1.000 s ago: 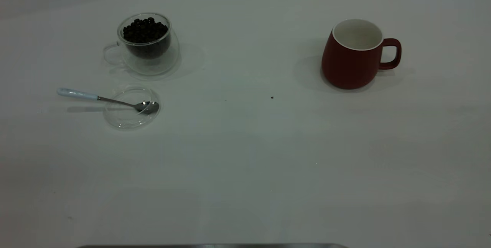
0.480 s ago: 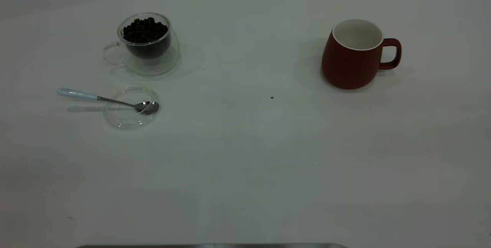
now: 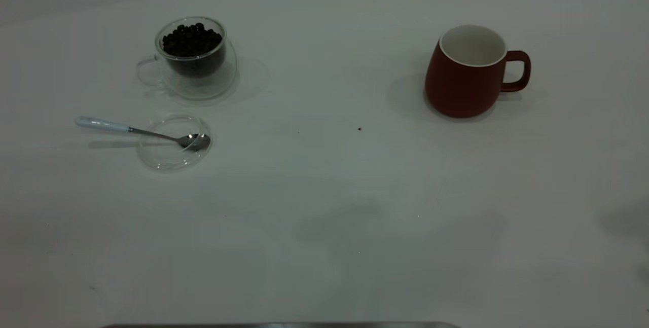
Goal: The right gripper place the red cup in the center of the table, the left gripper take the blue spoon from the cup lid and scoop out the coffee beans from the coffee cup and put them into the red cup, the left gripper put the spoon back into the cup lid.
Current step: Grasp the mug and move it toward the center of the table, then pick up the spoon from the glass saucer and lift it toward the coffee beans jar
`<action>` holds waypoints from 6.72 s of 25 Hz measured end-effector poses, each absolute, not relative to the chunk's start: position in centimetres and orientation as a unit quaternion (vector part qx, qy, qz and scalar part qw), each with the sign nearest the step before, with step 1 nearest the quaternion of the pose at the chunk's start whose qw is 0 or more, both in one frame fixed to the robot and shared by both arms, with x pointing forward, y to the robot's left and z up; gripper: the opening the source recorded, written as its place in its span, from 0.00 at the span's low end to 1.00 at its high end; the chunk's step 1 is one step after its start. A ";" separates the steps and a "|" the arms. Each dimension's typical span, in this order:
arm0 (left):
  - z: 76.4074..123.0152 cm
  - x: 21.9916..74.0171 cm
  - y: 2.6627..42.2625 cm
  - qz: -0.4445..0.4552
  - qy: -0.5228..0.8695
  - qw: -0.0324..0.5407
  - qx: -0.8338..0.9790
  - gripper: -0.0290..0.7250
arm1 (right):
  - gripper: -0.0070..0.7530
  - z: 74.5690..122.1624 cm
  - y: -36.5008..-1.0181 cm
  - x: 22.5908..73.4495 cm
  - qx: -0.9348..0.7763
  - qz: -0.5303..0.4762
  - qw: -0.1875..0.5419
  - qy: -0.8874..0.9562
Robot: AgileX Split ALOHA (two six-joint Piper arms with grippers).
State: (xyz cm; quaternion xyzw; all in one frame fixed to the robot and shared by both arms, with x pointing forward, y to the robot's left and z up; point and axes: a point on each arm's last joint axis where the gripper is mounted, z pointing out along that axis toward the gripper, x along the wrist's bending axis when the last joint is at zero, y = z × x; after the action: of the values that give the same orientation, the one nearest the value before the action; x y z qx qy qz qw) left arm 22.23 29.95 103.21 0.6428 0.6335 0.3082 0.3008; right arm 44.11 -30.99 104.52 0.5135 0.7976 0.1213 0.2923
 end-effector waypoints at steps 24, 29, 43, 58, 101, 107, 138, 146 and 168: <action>103.2 22.2 29.9 0.308 0.633 0.301 0.643 0.81 | 0.78 86.8 -27.8 64.1 0.225 0.055 0.174 0.957; 103.2 22.2 29.9 0.308 0.633 0.301 0.643 0.81 | 0.78 85.0 -26.1 65.8 0.179 0.056 0.182 0.965; 103.2 22.2 29.9 0.308 0.633 0.301 0.643 0.81 | 0.78 82.9 -18.6 66.1 0.122 0.085 0.171 0.974; 103.2 22.2 29.9 0.308 0.633 0.301 0.643 0.81 | 0.78 84.5 -8.2 63.8 0.101 0.171 0.164 0.966; 103.2 22.2 29.9 0.308 0.633 0.301 0.643 0.81 | 0.78 105.5 -28.0 28.3 0.511 0.264 0.193 0.795; 103.2 22.2 29.9 0.308 0.633 0.301 0.643 0.81 | 0.78 104.3 -28.7 25.3 0.537 0.309 0.261 0.740; 103.2 22.2 29.9 0.308 0.633 0.301 0.643 0.81 | 0.78 103.9 -29.4 23.1 0.577 0.337 0.348 0.657; 103.2 22.2 29.9 0.308 0.633 0.301 0.643 0.81 | 0.78 103.8 -29.4 23.1 0.578 0.338 0.348 0.656; 104.5 22.7 29.6 0.301 0.642 0.343 0.617 0.81 | 0.78 103.8 -29.4 23.1 0.578 0.337 0.348 0.656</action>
State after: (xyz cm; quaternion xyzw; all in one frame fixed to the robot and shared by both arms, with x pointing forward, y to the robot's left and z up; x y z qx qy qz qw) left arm 22.68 29.58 104.49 0.6166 0.6417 0.3009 0.3428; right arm 23.14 -29.40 103.85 0.5782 0.6564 0.3374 0.3479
